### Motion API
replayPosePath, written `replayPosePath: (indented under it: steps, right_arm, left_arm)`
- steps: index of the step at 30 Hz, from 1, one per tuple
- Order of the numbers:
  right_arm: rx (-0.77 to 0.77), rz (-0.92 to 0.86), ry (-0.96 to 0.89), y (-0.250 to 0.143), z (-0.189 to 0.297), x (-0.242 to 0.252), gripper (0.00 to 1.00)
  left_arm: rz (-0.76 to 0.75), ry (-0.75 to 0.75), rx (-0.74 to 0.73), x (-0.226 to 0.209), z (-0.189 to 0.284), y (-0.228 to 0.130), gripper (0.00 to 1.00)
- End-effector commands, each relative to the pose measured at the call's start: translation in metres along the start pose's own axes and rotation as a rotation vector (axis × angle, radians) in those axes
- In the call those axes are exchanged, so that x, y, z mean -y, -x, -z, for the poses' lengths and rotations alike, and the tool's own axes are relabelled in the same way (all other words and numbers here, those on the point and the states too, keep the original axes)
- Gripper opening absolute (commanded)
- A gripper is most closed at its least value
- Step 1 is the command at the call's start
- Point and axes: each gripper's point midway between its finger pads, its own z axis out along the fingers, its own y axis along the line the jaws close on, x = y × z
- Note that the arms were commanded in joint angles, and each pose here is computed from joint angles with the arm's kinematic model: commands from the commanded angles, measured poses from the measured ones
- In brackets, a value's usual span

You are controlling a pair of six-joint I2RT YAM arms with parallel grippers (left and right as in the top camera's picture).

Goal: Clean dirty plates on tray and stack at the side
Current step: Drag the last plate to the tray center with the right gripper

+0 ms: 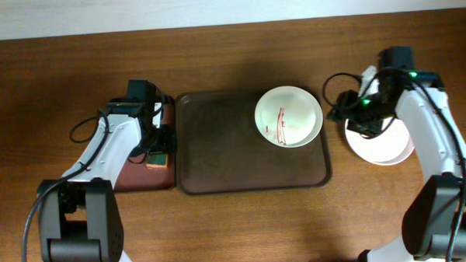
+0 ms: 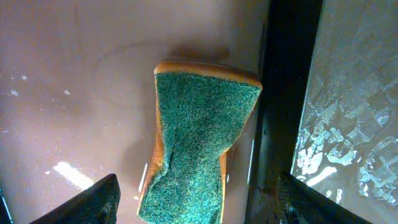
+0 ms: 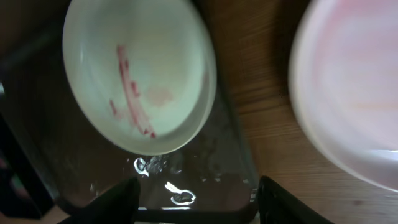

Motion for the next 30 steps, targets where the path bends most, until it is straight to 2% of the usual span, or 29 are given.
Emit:
replayPosePath:
  steps: [1, 2, 5, 7, 10, 12, 13, 20, 23, 25, 26, 27, 30]
  right_arm:
    - [-0.075, 0.051, -0.057, -0.010, -0.034, -0.013, 0.59]
    - [-0.105, 0.053, -0.088, -0.015, -0.047, -0.013, 0.53]
    - [-0.183, 0.017, -0.165, -0.024, -0.085, -0.002, 0.48]
    - [-0.205, 0.010, -0.174, -0.024, -0.098, 0.004, 0.41]
    - [-0.201, 0.043, -0.172, -0.025, -0.110, -0.004, 0.26]
    - [-0.208, 0.078, -0.170, -0.031, -0.114, -0.014, 0.07]
    - [-0.212, 0.091, -0.170, -0.034, -0.116, -0.018, 0.04]
    - [-0.233, 0.096, -0.175, -0.070, -0.133, -0.066, 0.04]
    - [-0.228, 0.116, -0.169, -0.075, -0.137, -0.076, 0.04]
    - [-0.229, 0.117, -0.169, -0.075, -0.137, -0.076, 0.04]
    - [-0.229, 0.117, -0.169, -0.075, -0.137, -0.076, 0.04]
    - [-0.229, 0.117, -0.169, -0.075, -0.137, -0.076, 0.04]
    - [-0.230, 0.117, -0.169, -0.075, -0.137, -0.076, 0.04]
  left_arm:
    - [0.004, -0.018, 0.033, 0.001, 0.010, 0.007, 0.79]
    - [0.004, -0.018, 0.033, 0.001, 0.010, 0.007, 0.79]
    - [0.004, -0.018, 0.033, 0.001, 0.010, 0.007, 0.79]
    - [0.004, -0.018, 0.033, 0.001, 0.010, 0.007, 0.79]
    - [0.004, -0.018, 0.032, 0.001, 0.010, 0.007, 0.79]
    - [0.004, -0.017, 0.022, 0.001, 0.010, 0.005, 0.79]
    - [0.004, -0.017, 0.022, 0.001, 0.010, 0.005, 0.79]
    - [0.004, -0.019, 0.030, 0.001, 0.010, 0.007, 0.78]
    - [0.004, -0.032, 0.090, 0.004, 0.011, 0.021, 0.70]
    - [0.005, -0.034, 0.109, 0.004, 0.012, 0.026, 0.52]
    - [0.005, -0.034, 0.105, 0.004, 0.011, 0.025, 0.49]
    - [0.005, -0.032, 0.090, 0.004, 0.006, 0.023, 0.52]
    - [0.005, -0.026, 0.037, 0.003, -0.010, 0.013, 0.52]
